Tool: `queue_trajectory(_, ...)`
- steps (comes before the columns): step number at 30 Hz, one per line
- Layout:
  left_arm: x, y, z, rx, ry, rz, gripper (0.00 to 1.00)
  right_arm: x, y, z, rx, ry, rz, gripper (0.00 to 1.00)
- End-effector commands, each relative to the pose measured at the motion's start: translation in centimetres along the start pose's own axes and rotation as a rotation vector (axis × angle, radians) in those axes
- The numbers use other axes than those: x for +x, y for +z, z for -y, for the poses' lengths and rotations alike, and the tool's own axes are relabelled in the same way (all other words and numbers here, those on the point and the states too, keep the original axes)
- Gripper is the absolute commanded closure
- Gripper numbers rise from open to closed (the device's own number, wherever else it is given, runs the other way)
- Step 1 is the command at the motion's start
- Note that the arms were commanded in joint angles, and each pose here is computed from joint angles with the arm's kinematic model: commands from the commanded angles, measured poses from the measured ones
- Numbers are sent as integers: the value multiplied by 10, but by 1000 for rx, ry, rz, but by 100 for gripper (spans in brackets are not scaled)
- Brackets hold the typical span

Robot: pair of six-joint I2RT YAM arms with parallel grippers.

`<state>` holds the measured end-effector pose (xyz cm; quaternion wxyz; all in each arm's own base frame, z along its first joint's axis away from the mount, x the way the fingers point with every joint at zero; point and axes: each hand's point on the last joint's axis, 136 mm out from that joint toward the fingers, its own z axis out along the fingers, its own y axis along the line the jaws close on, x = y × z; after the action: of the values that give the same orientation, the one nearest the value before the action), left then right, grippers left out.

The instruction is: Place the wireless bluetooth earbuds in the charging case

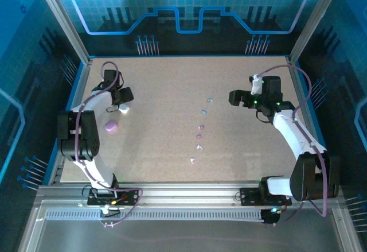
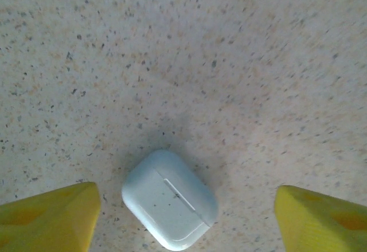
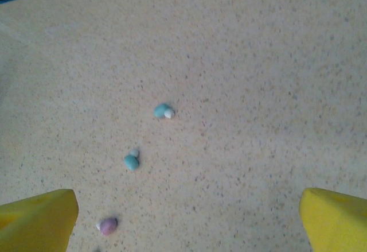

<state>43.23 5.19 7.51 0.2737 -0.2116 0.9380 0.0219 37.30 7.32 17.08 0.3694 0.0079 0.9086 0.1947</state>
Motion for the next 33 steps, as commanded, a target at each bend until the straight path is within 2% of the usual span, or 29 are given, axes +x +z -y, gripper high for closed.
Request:
queue_trajectory(1, 2, -1, -3, -15, 115, -59, 12, 26, 3, 2, 11, 44, -88, 0)
queue_trajectory(3, 2, 4, 6, 37, 182, -89, 10, 31, 4, 3, 11, 47, -100, 0)
queue_trajectory(7, 7, 19, 9, 48, 286, -170, 9, 37, 6, 5, 16, 58, -128, 0)
queue_trajectory(15, 22, 39, 12, 72, 375, -282, 10, 44, 11, 7, 21, 81, -175, 0)
queue_trajectory(18, 27, 43, 12, 79, 391, -312, 12, 47, 12, 7, 20, 88, -190, 0)
queue_trajectory(25, 42, 40, 10, 88, 396, -372, 22, 51, 14, 8, 22, 102, -211, 0)
queue_trajectory(31, 46, 32, 7, 82, 381, -382, 25, 53, 15, 8, 23, 103, -220, 0)
queue_trajectory(33, 47, 33, 7, 80, 381, -384, 28, 54, 16, 8, 21, 106, -224, 0)
